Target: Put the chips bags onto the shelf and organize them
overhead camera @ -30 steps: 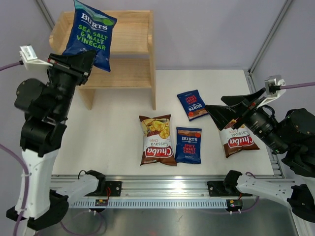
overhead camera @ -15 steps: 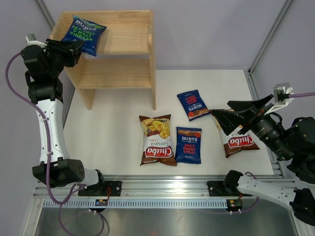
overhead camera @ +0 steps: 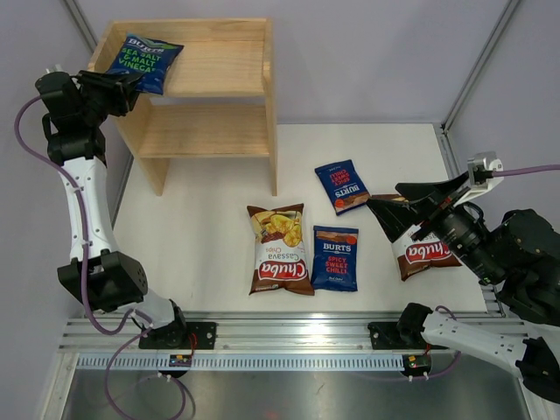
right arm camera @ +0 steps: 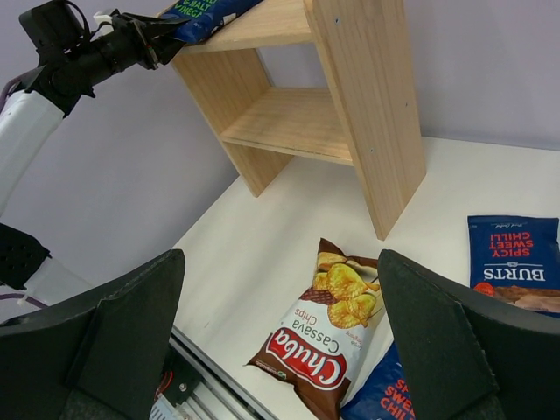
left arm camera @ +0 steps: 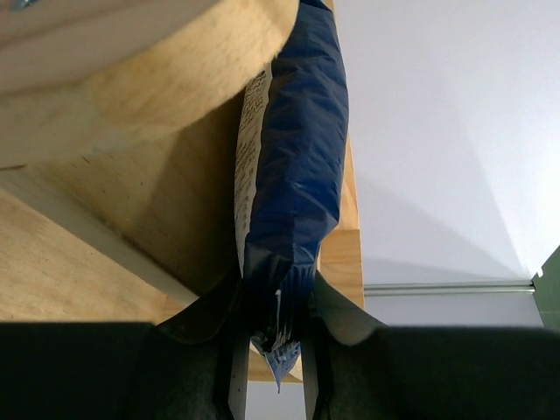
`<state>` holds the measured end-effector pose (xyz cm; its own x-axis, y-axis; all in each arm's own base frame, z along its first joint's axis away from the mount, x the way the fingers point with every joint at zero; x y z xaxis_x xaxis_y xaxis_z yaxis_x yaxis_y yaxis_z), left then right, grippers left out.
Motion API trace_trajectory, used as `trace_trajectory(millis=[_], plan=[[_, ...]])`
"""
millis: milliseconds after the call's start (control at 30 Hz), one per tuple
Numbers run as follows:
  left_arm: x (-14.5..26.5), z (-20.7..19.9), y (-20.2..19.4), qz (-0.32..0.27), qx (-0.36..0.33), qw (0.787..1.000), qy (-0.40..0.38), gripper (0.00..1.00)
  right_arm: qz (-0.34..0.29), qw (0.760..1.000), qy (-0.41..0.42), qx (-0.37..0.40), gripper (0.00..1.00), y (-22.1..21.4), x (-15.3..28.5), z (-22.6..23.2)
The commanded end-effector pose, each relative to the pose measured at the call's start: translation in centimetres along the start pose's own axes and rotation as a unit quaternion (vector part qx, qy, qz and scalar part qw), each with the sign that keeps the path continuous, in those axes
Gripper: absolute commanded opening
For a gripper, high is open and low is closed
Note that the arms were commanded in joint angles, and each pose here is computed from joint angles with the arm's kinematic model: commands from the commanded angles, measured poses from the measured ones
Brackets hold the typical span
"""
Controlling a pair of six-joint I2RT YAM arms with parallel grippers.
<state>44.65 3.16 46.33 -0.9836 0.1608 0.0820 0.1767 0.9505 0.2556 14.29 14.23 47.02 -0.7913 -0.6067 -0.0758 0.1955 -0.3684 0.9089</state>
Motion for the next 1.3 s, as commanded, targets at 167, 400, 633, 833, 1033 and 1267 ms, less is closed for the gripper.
trace_trajectory(millis=[167,400,633,833,1033,1267], plan=[[-0.8,-0.5,2.2,-0.039,0.005,0.999,0.019,0.09,-0.036,0.999,-0.009,0.009,1.0,0.5,-0.5,-0.6],[-1.9,-0.3,3.1,-0.059,0.008,0.998,0.035,0.11,-0.031,0.999,-0.004,0.013,1.0,-0.2,-1.4,-0.3],[-2.8,-0.1,3.3,-0.058,-0.001,0.997,0.045,0.2,-0.023,1.0,-0.005,0.016,0.99,-1.3,-2.0,-0.6],[-1.0,-0.2,2.6,-0.084,-0.034,0.994,0.056,0.45,-0.026,0.999,-0.009,0.019,0.99,-1.2,-2.2,-0.6],[0.9,0.4,2.5,-0.11,-0.06,0.988,0.094,0.62,-0.025,1.0,-0.003,0.015,0.99,-1.2,-2.4,-0.3],[1.1,1.5,2.6,-0.106,-0.084,0.982,0.131,0.79,-0.013,1.0,-0.005,0.018,1.0,-1.6,-2.9,-0.3]])
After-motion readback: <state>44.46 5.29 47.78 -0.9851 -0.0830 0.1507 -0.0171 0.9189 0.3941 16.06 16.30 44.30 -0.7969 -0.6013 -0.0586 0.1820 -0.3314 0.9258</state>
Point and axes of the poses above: each gripper's point midway between its finger pads, its own x axis back along the fingers, its own z axis along the line the jaws close on, y = z × x, the point moved 1 cm from there along x, back along the fingers, and after that the axes turned 2 degrees about -x, right-handed, at the moved point
